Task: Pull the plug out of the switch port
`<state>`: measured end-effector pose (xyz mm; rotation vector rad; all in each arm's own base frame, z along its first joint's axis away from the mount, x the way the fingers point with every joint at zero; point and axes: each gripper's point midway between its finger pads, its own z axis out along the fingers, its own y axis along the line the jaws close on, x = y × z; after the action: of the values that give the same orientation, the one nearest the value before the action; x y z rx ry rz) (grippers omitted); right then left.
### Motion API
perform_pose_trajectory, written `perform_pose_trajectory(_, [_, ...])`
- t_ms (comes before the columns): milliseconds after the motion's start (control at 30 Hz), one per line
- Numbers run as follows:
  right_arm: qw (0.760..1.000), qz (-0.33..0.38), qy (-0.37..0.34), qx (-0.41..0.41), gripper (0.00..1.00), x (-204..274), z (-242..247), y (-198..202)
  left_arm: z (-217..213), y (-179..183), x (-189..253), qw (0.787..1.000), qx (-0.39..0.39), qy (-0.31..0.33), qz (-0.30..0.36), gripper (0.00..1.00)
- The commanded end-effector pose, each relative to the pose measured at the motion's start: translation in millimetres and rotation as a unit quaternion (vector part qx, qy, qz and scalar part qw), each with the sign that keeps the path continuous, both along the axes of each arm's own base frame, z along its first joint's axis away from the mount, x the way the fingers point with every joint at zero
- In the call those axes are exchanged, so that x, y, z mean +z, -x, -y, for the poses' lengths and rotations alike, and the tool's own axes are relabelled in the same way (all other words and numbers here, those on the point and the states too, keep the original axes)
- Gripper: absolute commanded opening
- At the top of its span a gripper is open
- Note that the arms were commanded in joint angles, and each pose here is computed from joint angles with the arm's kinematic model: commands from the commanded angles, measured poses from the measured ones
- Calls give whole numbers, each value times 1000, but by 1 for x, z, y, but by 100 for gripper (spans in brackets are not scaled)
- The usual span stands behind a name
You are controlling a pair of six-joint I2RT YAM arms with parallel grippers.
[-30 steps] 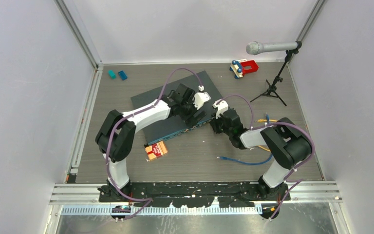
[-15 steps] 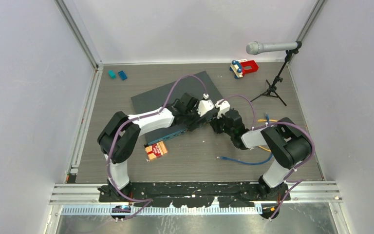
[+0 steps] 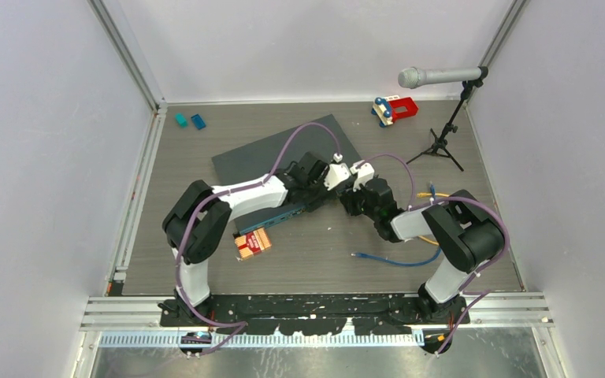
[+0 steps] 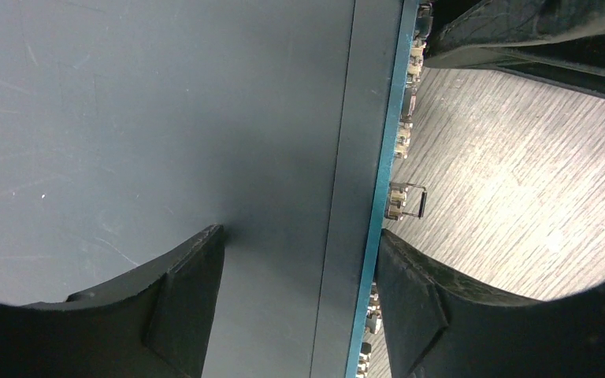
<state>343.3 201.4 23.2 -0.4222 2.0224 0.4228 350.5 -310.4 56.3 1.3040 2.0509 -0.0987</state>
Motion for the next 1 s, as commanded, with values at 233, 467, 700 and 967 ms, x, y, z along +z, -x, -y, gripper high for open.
perform_pose_trajectory(233, [999, 41, -4, 25, 1, 20, -9, 3, -40, -38, -42, 991, 131, -41, -4, 64])
perform_pose_trajectory(467, [998, 45, 9, 41, 1, 18, -15, 10, -44, -45, -45, 988, 151, -39, -17, 63])
perform_pose_trajectory(700, [998, 55, 3, 40, 1, 24, -17, 6, -41, -38, -45, 989, 138, -28, -36, 64])
perform_pose_trajectory(967, [998, 42, -26, 48, 35, 49, -14, -11, -17, -23, -10, 993, 89, 40, -61, 82])
